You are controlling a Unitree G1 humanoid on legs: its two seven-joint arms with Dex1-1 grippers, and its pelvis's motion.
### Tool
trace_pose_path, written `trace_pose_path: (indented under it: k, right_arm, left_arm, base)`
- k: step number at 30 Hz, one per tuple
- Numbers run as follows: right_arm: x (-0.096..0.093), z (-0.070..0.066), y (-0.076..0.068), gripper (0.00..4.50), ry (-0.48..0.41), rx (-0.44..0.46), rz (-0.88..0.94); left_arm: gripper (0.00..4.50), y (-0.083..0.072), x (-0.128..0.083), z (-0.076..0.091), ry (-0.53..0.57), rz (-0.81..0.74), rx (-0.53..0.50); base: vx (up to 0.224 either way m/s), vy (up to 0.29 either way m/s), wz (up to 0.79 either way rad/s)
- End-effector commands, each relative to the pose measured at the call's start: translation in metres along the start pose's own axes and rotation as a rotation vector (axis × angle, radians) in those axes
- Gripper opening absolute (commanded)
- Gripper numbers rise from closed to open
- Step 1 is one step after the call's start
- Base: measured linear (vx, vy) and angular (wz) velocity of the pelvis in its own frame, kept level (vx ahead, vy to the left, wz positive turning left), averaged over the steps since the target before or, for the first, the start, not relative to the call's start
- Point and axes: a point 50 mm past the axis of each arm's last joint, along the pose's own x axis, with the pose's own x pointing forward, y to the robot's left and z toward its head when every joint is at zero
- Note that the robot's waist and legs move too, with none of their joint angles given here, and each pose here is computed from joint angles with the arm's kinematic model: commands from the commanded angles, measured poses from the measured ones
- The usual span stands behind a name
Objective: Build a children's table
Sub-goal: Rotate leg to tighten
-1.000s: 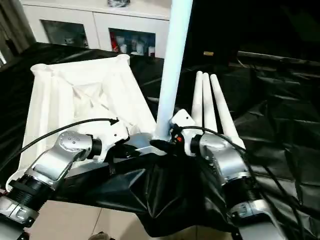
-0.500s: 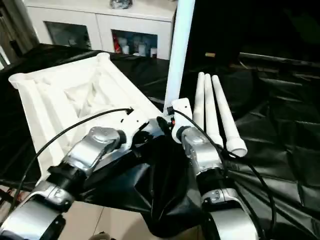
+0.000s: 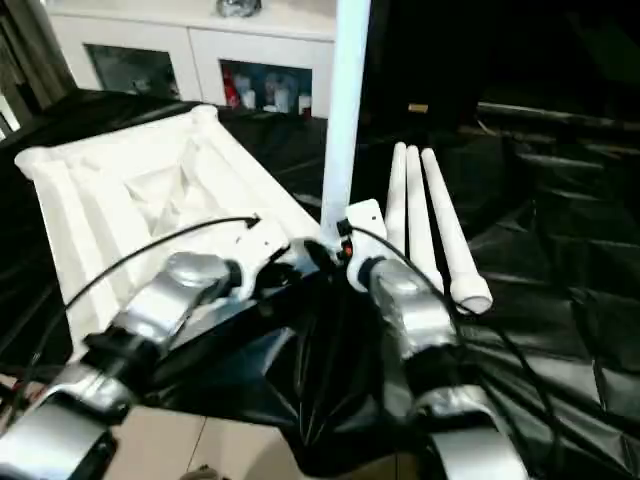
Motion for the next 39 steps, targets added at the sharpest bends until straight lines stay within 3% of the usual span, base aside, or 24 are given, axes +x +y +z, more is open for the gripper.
trace_pose_path:
  k: [1,7,10,22,27,30,34,35,37,39]
  right_arm:
    - [-0.003,0.000,0.008,3.90,0.021,-0.057,0.135]
    - [-0.025,-0.001,-0.006,3.90,0.062,-0.110,0.245]
    - [-0.033,-0.002,-0.005,3.90,0.079,-0.128,0.324]
    - [-0.041,-0.009,0.001,2.82,0.100,-0.099,0.430]
    - [-0.042,-0.012,0.007,2.76,0.096,-0.076,0.456]
    - [-0.038,-0.014,0.008,2.75,0.083,-0.065,0.413]
    - [-0.019,-0.017,0.001,2.75,0.062,-0.004,0.152]
    - [-0.006,-0.021,0.000,2.75,0.072,0.081,-0.010]
    - [-0.005,-0.021,0.000,2.74,0.073,0.086,-0.017]
    - [0.008,-0.026,0.008,2.74,0.100,0.180,-0.117]
  left_arm:
    - [0.00,-0.013,-0.002,0.019,-0.121,-0.119,0.082]
    - [0.00,-0.014,-0.018,0.005,-0.086,-0.196,0.101]
    - [0.00,-0.015,-0.024,0.004,-0.089,-0.231,0.110]
    - [0.00,-0.017,-0.032,-0.001,-0.085,-0.275,0.102]
    - [0.00,-0.019,-0.031,-0.002,-0.080,-0.286,0.096]
    - [0.00,-0.018,-0.028,-0.002,-0.081,-0.261,0.087]
    - [0.00,-0.007,-0.014,0.003,-0.069,-0.104,0.036]
    - [0.00,-0.001,-0.003,0.008,-0.050,-0.007,-0.008]
    - [0.00,-0.001,-0.002,0.009,-0.049,-0.003,-0.010]
    - [0.00,0.000,0.012,0.019,-0.053,0.086,-0.051]
  base:
    - [0.000,0.000,0.00]
    - [0.000,0.000,0.00]
    - [0.000,0.000,0.00]
    - [0.000,0.000,0.00]
    - [0.000,0.000,0.00]
    - [0.000,0.000,0.00]
    - [0.000,0.000,0.00]
    - [0.000,0.000,0.00]
    - [0.000,0.000,0.00]
    - [0.000,0.000,0.00]
